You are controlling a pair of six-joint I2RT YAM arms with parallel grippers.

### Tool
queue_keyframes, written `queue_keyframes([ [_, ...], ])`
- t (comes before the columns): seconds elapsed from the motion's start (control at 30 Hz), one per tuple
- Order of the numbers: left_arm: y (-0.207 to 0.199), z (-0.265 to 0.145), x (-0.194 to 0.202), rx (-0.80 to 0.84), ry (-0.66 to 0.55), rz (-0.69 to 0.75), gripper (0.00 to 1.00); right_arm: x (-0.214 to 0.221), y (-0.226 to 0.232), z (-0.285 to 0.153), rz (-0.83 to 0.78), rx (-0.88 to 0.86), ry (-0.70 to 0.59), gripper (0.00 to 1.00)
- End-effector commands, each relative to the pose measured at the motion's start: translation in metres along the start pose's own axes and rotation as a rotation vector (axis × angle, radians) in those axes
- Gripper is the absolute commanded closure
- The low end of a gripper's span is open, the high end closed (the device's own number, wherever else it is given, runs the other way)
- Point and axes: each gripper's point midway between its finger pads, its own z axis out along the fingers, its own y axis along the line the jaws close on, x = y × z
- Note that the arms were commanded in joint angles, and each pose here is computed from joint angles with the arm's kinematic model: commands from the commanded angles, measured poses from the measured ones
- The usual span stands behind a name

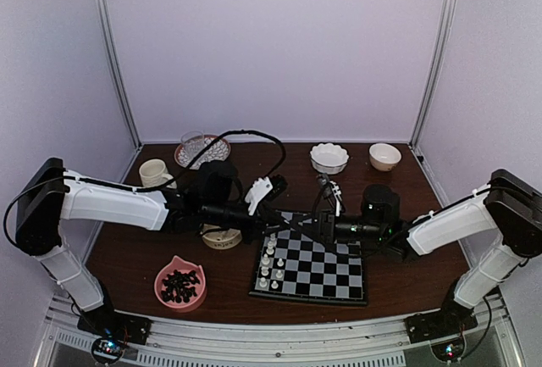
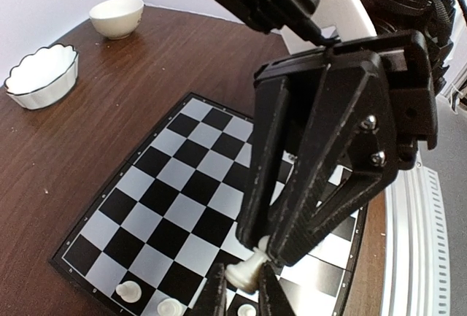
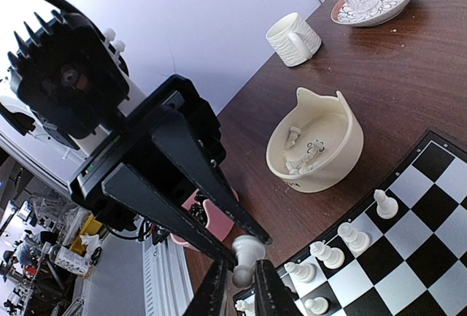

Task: Set up the chess pieces on the board
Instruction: Pass from the left arm to the right

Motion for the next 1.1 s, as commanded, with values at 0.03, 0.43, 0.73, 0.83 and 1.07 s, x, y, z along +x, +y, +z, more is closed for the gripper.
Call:
queue_keyframes([
  [0.03,-0.002,0.001,-0.011,0.0,-0.034,0.03,0.9,-0.008,0.006,0.005,-0.009,-0.025,-0.012,0.87],
  [0.43,-0.008,-0.014,-0.011,0.004,-0.071,0.046,0.69,-0.01,-0.008,-0.003,-0.053,0.088,0.004,1.0],
  [0.73,0.011,-0.078,-0.036,-0.221,-0.203,0.046,0.5,-0.003,-0.022,-0.013,-0.215,0.272,0.224,1.0],
  [0.83,0.034,-0.098,-0.029,-0.38,-0.209,-0.005,0.48,0.0,-0.027,-0.019,-0.238,0.345,0.312,1.0],
  [1.07,0.081,-0.158,-0.021,-0.768,-0.237,-0.069,0.47,0.009,-0.026,-0.022,-0.28,0.473,0.512,1.0],
])
